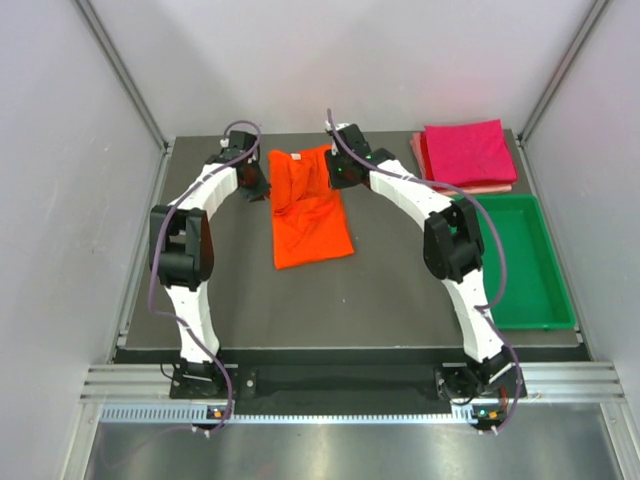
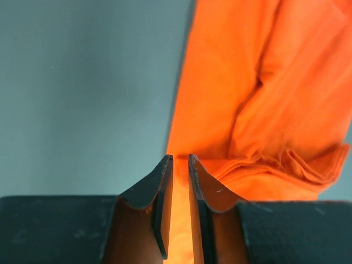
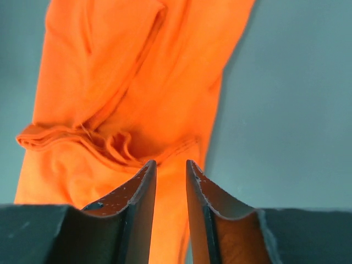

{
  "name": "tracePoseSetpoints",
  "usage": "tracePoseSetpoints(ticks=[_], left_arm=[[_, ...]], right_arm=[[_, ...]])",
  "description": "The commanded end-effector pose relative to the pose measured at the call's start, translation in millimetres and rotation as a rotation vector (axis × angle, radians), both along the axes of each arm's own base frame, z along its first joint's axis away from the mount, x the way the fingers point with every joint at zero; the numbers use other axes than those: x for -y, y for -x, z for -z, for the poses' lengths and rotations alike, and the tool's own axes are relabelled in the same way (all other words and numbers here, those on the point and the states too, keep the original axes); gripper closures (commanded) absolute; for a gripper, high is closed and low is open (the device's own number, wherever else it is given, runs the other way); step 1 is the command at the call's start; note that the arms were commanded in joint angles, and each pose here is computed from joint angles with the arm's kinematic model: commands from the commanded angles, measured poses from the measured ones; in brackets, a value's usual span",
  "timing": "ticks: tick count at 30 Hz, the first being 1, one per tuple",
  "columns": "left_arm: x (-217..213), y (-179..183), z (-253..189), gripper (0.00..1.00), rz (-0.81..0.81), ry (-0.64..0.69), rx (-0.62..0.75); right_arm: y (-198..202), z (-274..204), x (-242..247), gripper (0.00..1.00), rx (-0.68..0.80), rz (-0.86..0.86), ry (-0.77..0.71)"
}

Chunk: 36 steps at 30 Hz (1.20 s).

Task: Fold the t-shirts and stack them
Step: Fold the tshirt

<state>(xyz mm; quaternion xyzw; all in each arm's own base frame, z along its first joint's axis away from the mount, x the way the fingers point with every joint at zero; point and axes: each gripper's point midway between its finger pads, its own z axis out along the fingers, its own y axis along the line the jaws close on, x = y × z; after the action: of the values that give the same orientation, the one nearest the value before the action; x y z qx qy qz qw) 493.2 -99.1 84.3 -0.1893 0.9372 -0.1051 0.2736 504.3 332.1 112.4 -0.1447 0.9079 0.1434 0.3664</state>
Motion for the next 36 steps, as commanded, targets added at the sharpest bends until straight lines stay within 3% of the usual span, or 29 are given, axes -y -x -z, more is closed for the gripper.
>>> tracePoseSetpoints(ticks=[1, 2, 7, 13, 23, 24, 31, 36], left_arm=[[26.9, 13.1, -40.2, 0.77, 0.119, 0.023, 0.101], [44.0, 20.6, -40.6, 0.77, 0.176, 0.098, 0.094], [69.0, 38.8, -11.5, 0.78, 0.279, 0.189, 0.024], [60.4, 32.7, 4.4, 0.79, 0.246, 0.138, -0.001], [17.7, -28.7, 6.0, 0.79, 0.103, -0.084, 0.043], [12.6, -22.1, 14.4, 0.79, 0.091, -0.099, -0.008], [-3.1, 4.8, -7.7, 0.76, 0.061, -0.147, -0.022], [17.0, 75.4, -6.4, 0.71, 0.145, -0.012, -0.063]], right_arm=[[18.3, -36.5, 18.0, 0.71, 0.009, -0.009, -0.02], [24.4, -35.6, 19.8, 0.71, 0.003, -0.013, -0.015], [69.8, -20.1, 23.3, 0.69, -0.077, -0.112, -0.04], [104.5, 2.7, 28.4, 0.69, -0.15, -0.176, -0.048], [128.5, 35.8, 35.6, 0.65, -0.189, -0.176, -0.036], [131.0, 39.0, 36.1, 0.65, -0.195, -0.177, -0.039], [139.7, 45.1, 35.6, 0.67, -0.208, -0.183, -0.063], [146.4, 49.0, 34.5, 0.73, -0.219, -0.191, -0.087]])
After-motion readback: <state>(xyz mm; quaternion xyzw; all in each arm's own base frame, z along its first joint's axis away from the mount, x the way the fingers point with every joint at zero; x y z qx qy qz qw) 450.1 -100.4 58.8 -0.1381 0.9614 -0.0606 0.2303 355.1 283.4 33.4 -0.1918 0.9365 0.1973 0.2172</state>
